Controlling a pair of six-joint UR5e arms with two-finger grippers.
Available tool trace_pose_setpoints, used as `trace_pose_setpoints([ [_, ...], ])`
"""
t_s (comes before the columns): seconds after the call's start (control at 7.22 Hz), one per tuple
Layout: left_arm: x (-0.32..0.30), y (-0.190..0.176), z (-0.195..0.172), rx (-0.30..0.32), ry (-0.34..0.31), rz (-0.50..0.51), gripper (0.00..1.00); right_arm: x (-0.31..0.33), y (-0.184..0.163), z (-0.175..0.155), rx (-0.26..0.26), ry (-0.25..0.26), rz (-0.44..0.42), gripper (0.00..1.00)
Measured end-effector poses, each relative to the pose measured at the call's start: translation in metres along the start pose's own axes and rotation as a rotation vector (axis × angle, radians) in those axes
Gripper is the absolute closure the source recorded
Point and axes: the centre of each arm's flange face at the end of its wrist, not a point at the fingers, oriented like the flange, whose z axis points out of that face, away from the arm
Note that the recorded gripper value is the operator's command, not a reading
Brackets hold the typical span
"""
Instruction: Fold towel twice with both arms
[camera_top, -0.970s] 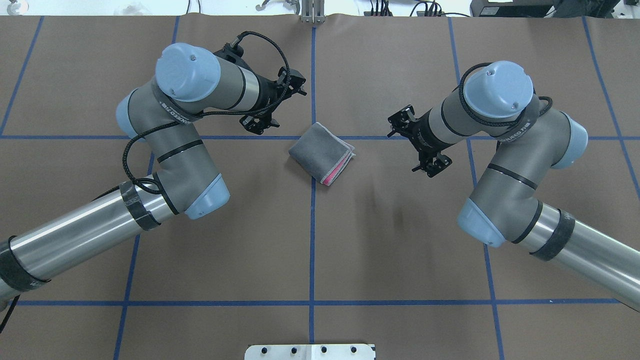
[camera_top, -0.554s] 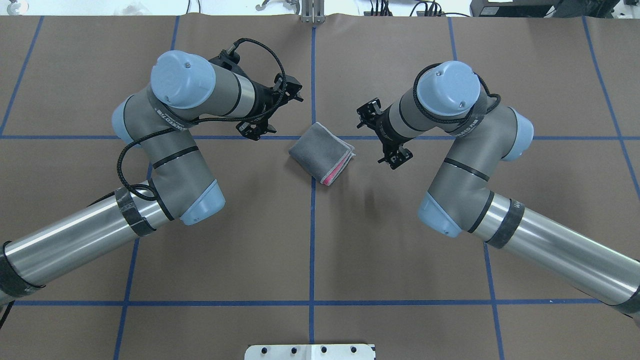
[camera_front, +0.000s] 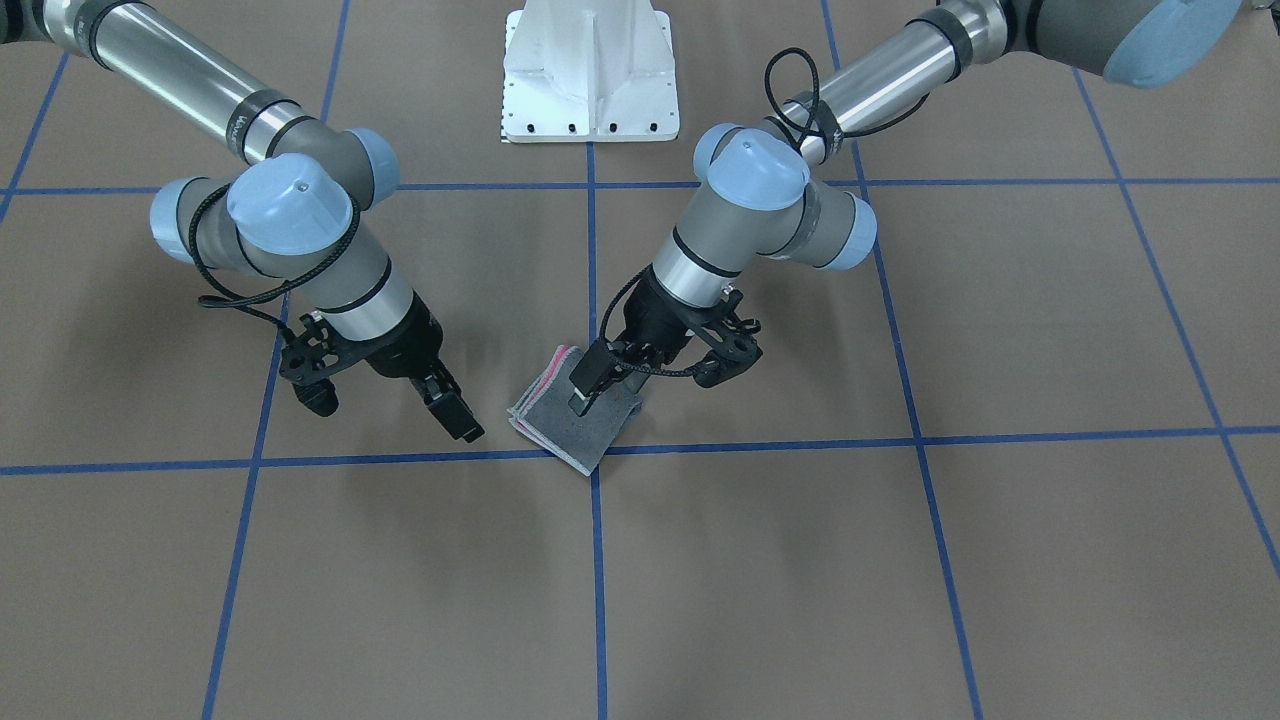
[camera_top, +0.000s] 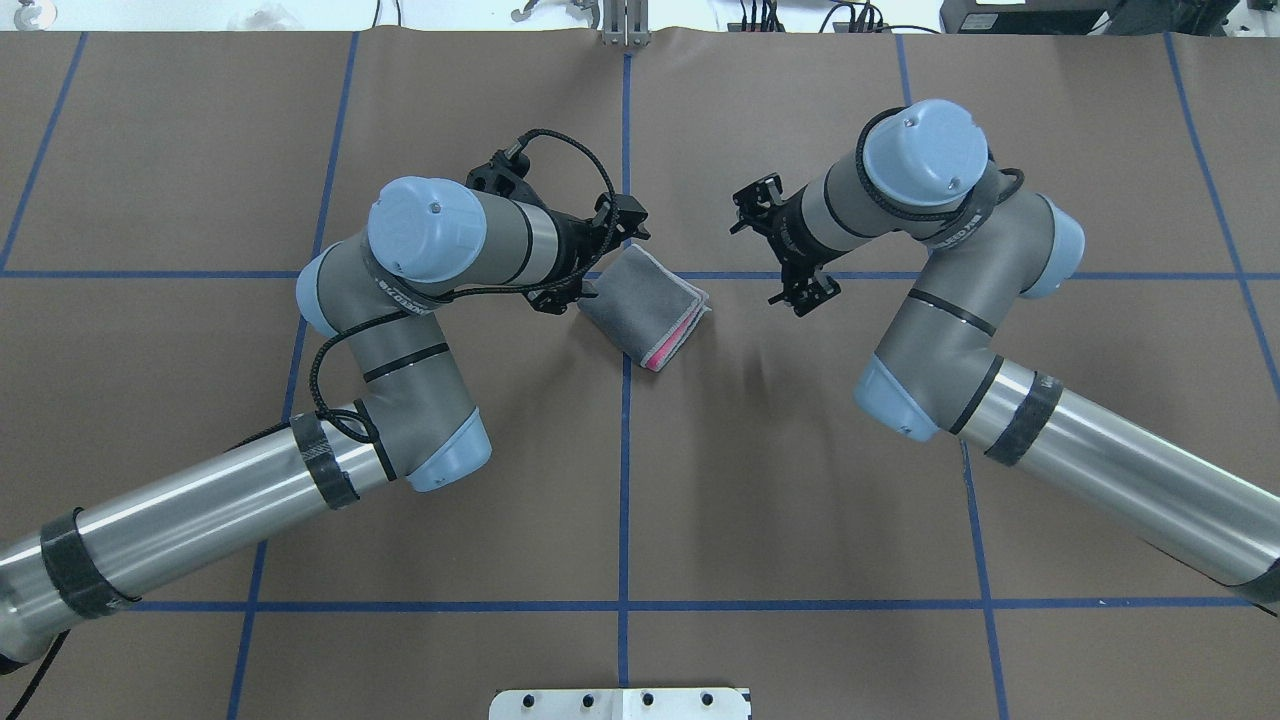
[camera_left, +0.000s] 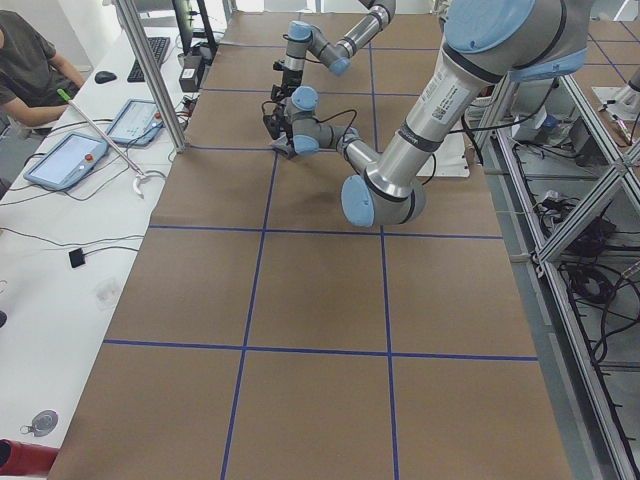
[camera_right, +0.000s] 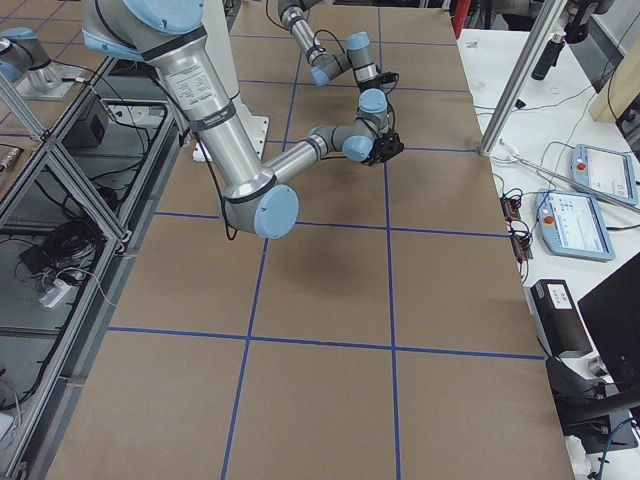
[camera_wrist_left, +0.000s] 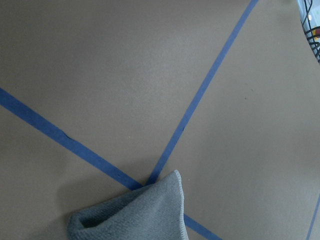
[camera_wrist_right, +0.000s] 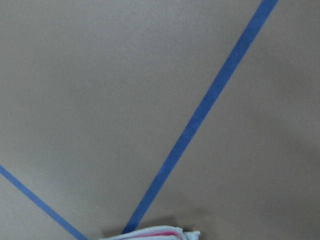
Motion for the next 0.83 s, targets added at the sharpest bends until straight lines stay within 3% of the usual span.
trace_pose_setpoints([
  [0.28,-0.004,0.013,0.019,0.009,0.003,0.007,0.00,0.005,-0.038,-0.012,-0.004,0.020,-0.025,0.00],
  [0.83,-0.021,0.014,0.034,0.017,-0.020,0.019,0.00,0.007,-0.052,-0.018,-0.006,0.026,-0.031,0.00],
])
